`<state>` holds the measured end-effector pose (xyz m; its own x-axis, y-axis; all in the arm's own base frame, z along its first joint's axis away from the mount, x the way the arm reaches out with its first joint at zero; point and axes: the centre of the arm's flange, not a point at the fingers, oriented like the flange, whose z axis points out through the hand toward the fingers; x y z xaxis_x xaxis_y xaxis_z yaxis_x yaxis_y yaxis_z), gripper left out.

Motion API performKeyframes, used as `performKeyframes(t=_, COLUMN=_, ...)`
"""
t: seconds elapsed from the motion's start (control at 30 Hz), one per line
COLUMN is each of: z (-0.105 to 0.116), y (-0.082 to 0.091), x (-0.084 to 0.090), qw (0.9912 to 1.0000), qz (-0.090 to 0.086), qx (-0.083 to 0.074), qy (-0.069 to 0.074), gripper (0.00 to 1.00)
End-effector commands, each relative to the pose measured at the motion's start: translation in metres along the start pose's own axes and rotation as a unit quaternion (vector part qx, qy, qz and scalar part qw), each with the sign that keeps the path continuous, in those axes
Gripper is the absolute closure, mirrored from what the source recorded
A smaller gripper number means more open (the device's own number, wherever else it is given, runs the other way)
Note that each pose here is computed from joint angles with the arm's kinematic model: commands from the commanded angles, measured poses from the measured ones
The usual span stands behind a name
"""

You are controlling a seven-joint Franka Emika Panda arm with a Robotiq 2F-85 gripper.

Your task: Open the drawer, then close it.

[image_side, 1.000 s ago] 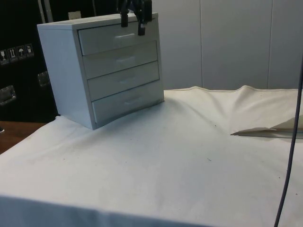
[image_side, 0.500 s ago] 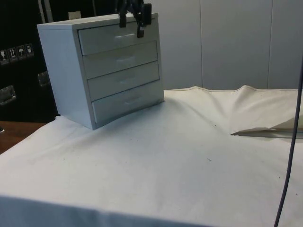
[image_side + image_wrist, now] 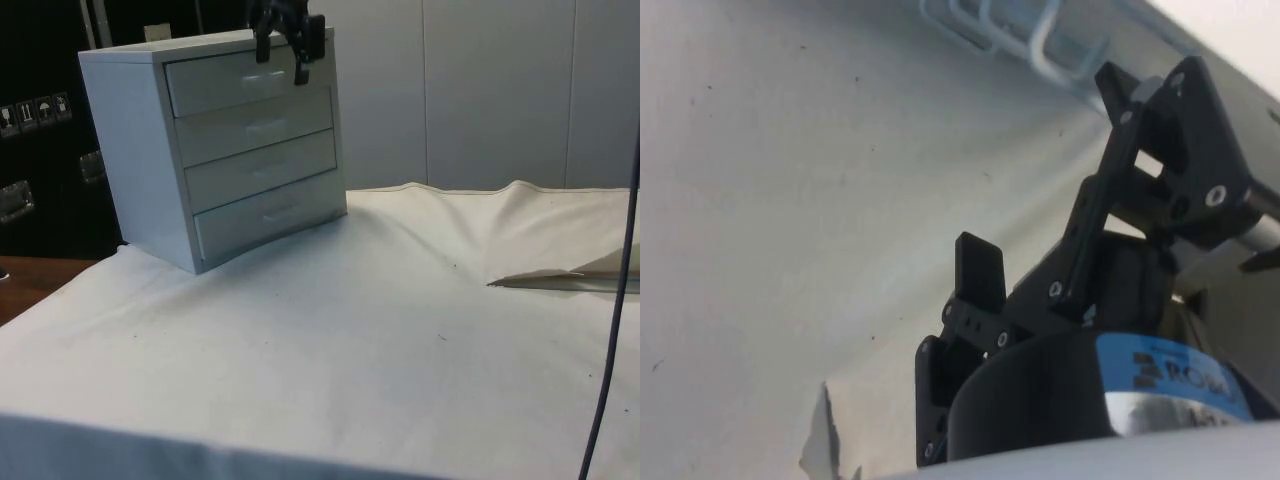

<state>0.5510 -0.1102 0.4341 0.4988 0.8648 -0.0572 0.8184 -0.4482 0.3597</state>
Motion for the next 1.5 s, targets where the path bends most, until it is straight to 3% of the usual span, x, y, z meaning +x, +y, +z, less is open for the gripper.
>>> performKeyframes(t=0.0, z=0.002, y=0.002, x=-0.001, qw=0.99993, qz=-0.001, qx=-0.011, qy=-0.002, gripper=0.00)
performKeyframes(t=0.03, z=0.003, y=0.002, x=-0.002, qw=0.99991, qz=-0.001, qx=-0.013, qy=-0.003, gripper=0.00)
performKeyframes(t=0.07, z=0.001, y=0.000, x=-0.001, qw=1.00000, qz=0.000, qx=-0.002, qy=0.000, gripper=0.00)
performKeyframes(t=0.1, z=0.004, y=0.002, x=-0.002, qw=0.99990, qz=-0.001, qx=-0.014, qy=-0.003, gripper=0.00)
performKeyframes(t=0.3, z=0.013, y=0.001, x=-0.005, qw=0.99968, qz=-0.002, qx=-0.025, qy=0.001, gripper=0.00)
performKeyframes(t=0.33, z=0.011, y=0.000, x=-0.004, qw=0.99988, qz=0.000, qx=-0.015, qy=0.003, gripper=0.00)
performKeyframes(t=0.4, z=0.015, y=0.001, x=-0.005, qw=0.99962, qz=-0.003, qx=-0.027, qy=0.003, gripper=0.00)
performKeyframes(t=0.6, z=0.023, y=-0.002, x=-0.004, qw=0.99954, qz=-0.005, qx=-0.030, qy=0.004, gripper=0.00)
performKeyframes(t=0.63, z=0.022, y=-0.003, x=-0.003, qw=0.99975, qz=-0.004, qx=-0.022, qy=0.004, gripper=0.00)
performKeyframes(t=0.67, z=0.024, y=-0.003, x=-0.004, qw=0.99952, qz=-0.006, qx=-0.030, qy=0.004, gripper=0.00)
performKeyframes(t=0.73, z=0.024, y=-0.003, x=-0.003, qw=0.99948, qz=-0.006, qx=-0.031, qy=0.005, gripper=0.00)
performKeyframes(t=0.9, z=0.027, y=-0.003, x=-0.003, qw=0.99946, qz=-0.007, qx=-0.032, qy=0.005, gripper=0.27)
performKeyframes(t=0.93, z=0.027, y=-0.005, x=-0.002, qw=0.99968, qz=-0.005, qx=-0.024, qy=0.005, gripper=0.33)
performKeyframes(t=0.97, z=0.027, y=-0.003, x=-0.004, qw=0.99946, qz=-0.006, qx=-0.032, qy=0.004, gripper=0.33)
performKeyframes(t=1.03, z=0.028, y=-0.003, x=-0.003, qw=0.99932, qz=-0.007, qx=-0.036, qy=0.006, gripper=0.48)
performKeyframes(t=1.37, z=0.028, y=-0.002, x=-0.003, qw=0.99916, qz=-0.006, qx=-0.040, qy=0.008, gripper=0.99)
performKeyframes(t=1.47, z=0.025, y=-0.001, x=-0.004, qw=0.99918, qz=-0.005, qx=-0.039, qy=0.009, gripper=1.00)
